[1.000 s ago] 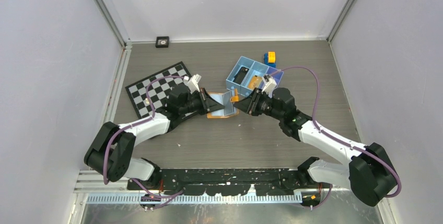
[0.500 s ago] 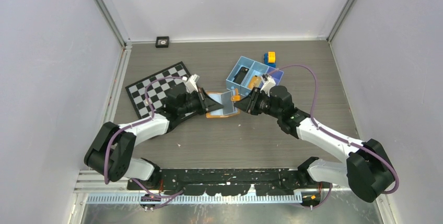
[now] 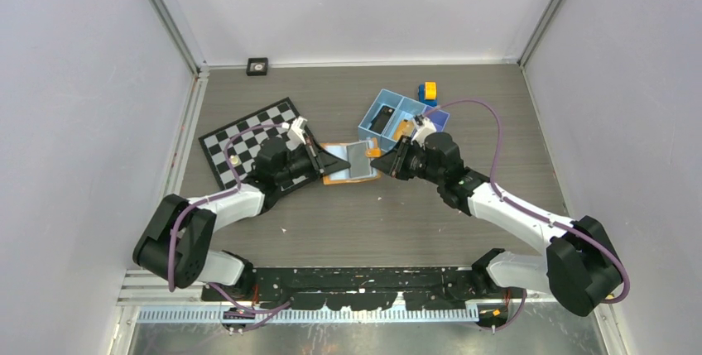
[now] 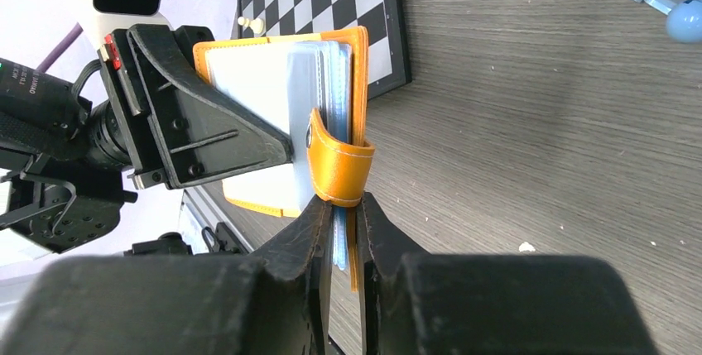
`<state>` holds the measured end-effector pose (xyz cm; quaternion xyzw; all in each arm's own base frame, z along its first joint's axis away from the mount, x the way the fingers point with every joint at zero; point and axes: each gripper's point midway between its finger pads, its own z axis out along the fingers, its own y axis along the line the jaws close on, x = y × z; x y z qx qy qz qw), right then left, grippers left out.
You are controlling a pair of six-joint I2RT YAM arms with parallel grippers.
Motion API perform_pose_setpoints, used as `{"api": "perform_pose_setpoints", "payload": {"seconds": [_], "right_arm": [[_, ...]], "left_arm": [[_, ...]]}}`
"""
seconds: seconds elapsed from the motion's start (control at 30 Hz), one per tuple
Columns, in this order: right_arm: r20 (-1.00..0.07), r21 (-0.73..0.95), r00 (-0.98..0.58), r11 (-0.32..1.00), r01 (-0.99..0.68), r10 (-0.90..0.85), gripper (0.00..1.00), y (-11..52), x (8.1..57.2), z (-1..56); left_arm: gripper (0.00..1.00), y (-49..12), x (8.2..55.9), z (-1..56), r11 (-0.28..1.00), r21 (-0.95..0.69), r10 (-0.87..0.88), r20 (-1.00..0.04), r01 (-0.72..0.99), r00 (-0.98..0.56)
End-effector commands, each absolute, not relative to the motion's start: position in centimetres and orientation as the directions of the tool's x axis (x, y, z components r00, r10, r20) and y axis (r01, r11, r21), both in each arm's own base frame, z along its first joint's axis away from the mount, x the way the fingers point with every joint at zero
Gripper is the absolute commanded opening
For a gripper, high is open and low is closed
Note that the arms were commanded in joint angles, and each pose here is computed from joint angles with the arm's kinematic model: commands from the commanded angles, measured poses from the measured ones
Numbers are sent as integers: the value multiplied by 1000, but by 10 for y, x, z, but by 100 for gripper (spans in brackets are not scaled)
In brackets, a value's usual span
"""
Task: Take the credit cards out of the card holder
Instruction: Remove the credit card from the card holder.
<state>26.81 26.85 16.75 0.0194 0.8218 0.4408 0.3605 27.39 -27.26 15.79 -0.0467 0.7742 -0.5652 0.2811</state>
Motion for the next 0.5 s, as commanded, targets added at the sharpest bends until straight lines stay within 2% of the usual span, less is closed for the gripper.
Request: {"api": "perform_pose_setpoints", "payload": {"seconds": [0.0,0.2,0.47], "right_arm": [[-600,733,-718,602,-316,354,14,272,274,182],[-591,741,-726,594,-315,353,16,275,274,181],[-548,785,-741,544,-296,389,22,272,277,182]], "left_arm": [[0,-280,263,224,130,-903,-394,-427,410,-814],[0,-280,260,237,37,-907,-397,-398,419,-827],[0,-275,260,243,22,-905,-412,-395,425,-821]]}}
